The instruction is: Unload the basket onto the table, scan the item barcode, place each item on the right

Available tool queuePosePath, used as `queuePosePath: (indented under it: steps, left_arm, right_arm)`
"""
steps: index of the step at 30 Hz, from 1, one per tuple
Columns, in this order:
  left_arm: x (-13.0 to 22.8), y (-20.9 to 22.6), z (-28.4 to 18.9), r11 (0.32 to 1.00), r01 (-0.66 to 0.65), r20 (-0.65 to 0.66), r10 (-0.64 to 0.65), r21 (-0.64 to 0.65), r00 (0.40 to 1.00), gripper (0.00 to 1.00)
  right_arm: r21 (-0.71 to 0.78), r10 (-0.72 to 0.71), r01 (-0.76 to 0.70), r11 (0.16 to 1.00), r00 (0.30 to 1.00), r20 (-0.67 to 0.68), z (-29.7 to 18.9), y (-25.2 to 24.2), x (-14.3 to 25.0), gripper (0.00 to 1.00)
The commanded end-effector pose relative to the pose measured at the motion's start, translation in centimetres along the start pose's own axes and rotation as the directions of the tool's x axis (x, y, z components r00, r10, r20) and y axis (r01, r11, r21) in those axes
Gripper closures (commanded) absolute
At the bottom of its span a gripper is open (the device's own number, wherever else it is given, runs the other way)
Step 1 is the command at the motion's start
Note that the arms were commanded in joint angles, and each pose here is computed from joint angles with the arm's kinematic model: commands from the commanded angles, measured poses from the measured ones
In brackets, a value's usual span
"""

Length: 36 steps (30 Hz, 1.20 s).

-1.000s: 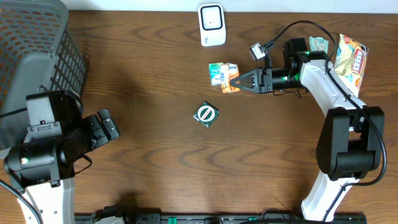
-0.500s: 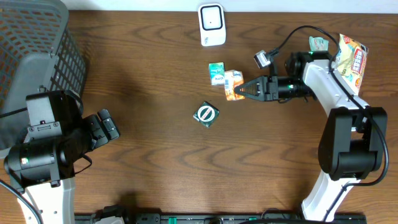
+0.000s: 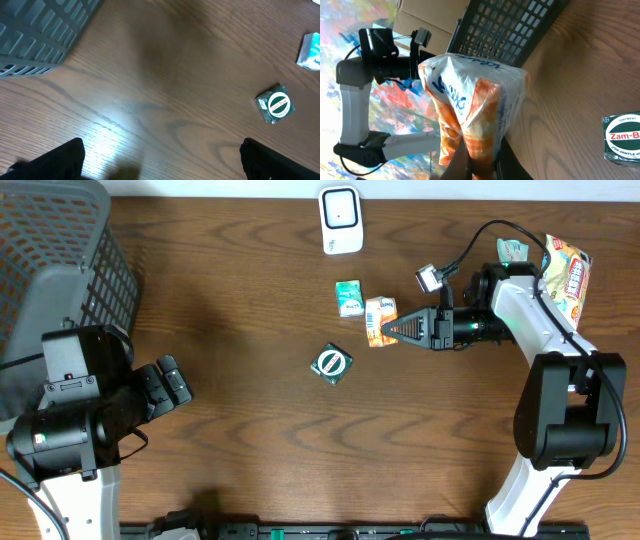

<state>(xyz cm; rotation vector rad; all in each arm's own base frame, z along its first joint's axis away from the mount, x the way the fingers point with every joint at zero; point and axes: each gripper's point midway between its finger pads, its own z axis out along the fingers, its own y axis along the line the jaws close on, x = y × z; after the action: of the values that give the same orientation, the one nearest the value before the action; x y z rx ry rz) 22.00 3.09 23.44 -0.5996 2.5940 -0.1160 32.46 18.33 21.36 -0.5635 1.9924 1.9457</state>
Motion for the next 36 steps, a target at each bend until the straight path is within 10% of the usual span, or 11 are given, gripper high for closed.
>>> queuePosePath:
  steps: [1,36]
  left_arm:
    - [-0.05,0.41,0.05,1.000,0.014,0.003,-0.014,-0.019,1.000,0.02]
    - [-0.05,0.41,0.05,1.000,0.014,0.003,-0.014,-0.019,1.000,0.03]
  right_arm:
    - [-0.009,-0.062,0.062,0.998,0.998,0.021,-0.07,1.16,-0.45,0.99]
    - [-0.008,-0.097,0.097,0.995,0.995,0.021,-0.07,1.14,-0.45,0.99]
